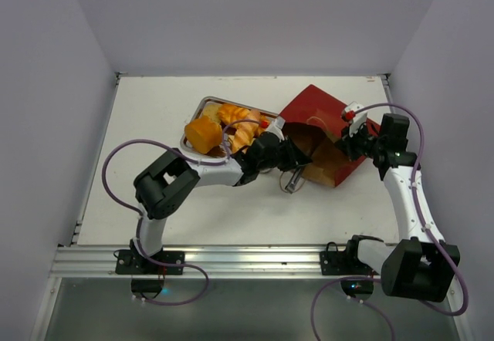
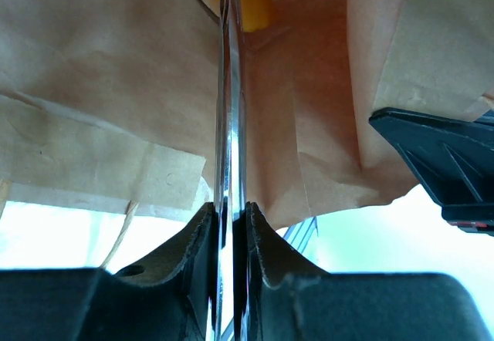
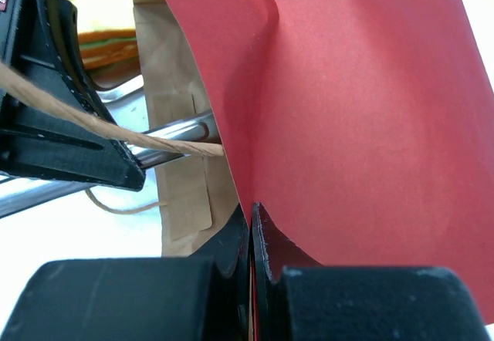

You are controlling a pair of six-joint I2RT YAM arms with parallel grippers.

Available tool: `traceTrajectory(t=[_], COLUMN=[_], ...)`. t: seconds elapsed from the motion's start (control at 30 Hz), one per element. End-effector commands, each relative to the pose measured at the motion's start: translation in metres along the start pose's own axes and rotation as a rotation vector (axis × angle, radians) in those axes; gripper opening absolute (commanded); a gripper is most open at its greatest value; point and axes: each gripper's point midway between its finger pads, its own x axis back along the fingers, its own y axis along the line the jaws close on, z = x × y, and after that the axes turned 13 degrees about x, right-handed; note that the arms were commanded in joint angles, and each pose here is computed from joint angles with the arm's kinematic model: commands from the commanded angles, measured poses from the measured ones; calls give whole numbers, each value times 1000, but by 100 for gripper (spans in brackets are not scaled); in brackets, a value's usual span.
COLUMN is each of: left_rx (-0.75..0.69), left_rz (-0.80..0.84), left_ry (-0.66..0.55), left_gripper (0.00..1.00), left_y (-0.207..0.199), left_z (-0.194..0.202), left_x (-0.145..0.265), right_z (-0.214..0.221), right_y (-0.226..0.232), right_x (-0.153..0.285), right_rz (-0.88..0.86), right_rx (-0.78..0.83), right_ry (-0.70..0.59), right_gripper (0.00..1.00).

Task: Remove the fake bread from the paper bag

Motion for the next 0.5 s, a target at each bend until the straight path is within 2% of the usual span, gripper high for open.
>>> traceTrajectory(t=[0.0, 0.27, 0.4, 0.47], left_rx=[9, 148, 237, 228], left_rz=[92, 85, 116, 116], left_ry=[-17, -52, -1, 3], left_gripper=[24, 35, 38, 38], left_y=[-26, -16, -20, -21], left_z=[-2, -4, 6, 10], left_x=[4, -15, -27, -27], right_z=[-14, -10, -10, -10], right_y=[-3, -8, -5, -8], right_x=[2, -2, -2, -2], right_rz=[-34, -4, 1, 20], right_rx=[55, 15, -2, -16], right_ry=[-35, -25, -38, -35], right_gripper=[0, 0, 0, 0])
